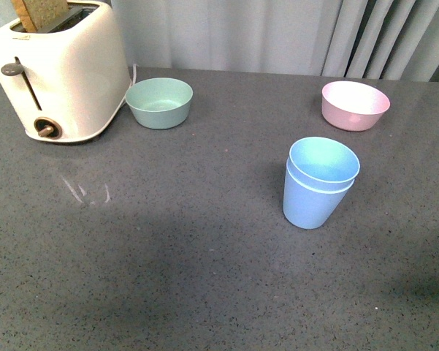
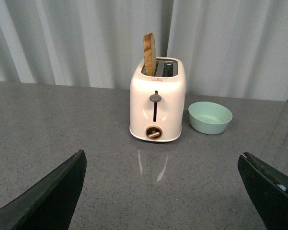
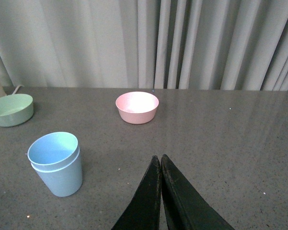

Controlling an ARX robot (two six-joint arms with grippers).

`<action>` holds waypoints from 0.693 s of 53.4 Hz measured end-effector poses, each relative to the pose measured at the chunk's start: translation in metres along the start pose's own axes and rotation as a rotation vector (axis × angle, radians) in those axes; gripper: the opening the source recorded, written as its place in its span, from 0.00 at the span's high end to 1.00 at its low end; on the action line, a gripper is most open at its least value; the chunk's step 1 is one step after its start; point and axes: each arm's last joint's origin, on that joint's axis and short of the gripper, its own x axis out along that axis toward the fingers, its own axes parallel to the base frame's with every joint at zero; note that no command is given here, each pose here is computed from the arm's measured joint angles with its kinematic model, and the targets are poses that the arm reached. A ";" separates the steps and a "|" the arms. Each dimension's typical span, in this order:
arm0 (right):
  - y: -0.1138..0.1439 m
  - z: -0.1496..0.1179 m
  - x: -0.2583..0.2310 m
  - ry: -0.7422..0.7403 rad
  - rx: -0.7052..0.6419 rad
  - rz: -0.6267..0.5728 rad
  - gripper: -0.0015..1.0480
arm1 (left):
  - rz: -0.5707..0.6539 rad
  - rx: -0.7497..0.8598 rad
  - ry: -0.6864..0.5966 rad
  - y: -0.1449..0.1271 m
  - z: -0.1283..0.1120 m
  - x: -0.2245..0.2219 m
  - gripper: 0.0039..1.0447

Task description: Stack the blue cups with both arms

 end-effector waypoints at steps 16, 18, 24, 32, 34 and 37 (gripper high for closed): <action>0.000 0.000 0.000 0.000 0.000 0.000 0.29 | 0.000 0.000 0.000 0.000 0.000 0.000 0.08; 0.000 0.000 0.000 0.000 0.000 0.000 0.24 | 0.000 0.000 0.000 0.000 0.000 0.000 0.08; 0.000 0.000 0.000 0.000 0.001 0.000 0.07 | 0.000 0.000 0.000 0.000 0.000 0.000 0.08; 0.000 0.000 0.000 0.000 0.002 0.000 0.09 | 0.000 0.000 0.000 0.000 0.000 0.000 0.08; 0.000 0.000 0.000 0.000 0.002 0.000 0.09 | 0.000 0.000 0.000 0.000 0.000 0.000 0.08; 0.000 0.000 0.000 0.000 0.002 0.000 0.09 | 0.000 0.000 0.000 0.000 0.000 0.000 0.08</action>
